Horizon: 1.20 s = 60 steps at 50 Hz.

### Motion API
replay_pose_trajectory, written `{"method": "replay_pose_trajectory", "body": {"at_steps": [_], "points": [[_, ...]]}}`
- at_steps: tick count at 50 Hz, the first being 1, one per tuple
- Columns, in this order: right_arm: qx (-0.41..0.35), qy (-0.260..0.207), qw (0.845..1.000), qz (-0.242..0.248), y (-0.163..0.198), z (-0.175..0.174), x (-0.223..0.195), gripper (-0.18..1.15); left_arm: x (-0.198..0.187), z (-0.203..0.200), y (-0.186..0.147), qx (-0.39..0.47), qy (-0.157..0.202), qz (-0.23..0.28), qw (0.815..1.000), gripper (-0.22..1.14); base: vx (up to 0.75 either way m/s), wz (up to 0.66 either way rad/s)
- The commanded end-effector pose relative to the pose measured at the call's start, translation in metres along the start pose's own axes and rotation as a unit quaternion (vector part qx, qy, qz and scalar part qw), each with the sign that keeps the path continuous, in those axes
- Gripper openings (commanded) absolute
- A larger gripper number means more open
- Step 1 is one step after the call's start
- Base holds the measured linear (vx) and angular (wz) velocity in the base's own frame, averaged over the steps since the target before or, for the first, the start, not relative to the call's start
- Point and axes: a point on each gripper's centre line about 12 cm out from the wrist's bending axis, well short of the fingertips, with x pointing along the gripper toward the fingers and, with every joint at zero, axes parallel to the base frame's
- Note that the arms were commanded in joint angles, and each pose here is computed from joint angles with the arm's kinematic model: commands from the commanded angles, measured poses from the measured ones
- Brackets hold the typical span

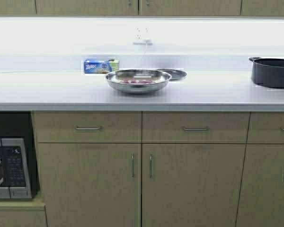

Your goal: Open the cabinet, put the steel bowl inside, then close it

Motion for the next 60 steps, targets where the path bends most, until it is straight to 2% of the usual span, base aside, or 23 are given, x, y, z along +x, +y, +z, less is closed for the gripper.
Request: {"method": "replay_pose_trajectory", "body": {"at_steps": [1, 5, 13, 27, 47, 60], "points": [[0.003, 0.003, 1.0, 0.001, 0.0, 0.0, 0.002, 0.06, 0.001, -0.004, -0.002, 0.008, 0.007, -0.005, 1.0, -0.02, 0.05, 0.02], [0.003, 0.008, 1.0, 0.001, 0.0, -0.001, 0.003, 0.09, 0.001, -0.004, -0.002, 0.009, 0.006, -0.005, 1.0, 0.07, 0.06, 0.02], [0.004, 0.008, 1.0, 0.001, 0.0, 0.0, 0.004, 0.05, 0.002, -0.002, -0.002, 0.011, 0.001, -0.005, 1.0, 0.02, 0.07, 0.02], [0.009, 0.016, 1.0, 0.001, 0.0, -0.003, 0.007, 0.05, 0.001, 0.0, -0.002, 0.008, -0.002, -0.006, 1.0, 0.02, 0.16, 0.02], [0.009, 0.025, 1.0, 0.003, 0.001, -0.008, 0.008, 0.05, 0.003, -0.009, -0.002, 0.003, 0.01, -0.006, 1.0, 0.02, 0.22, -0.02], [0.004, 0.018, 1.0, 0.004, 0.001, -0.005, 0.006, 0.05, 0.009, -0.01, -0.002, 0.005, 0.015, -0.006, 1.0, 0.02, 0.26, 0.04]]}}
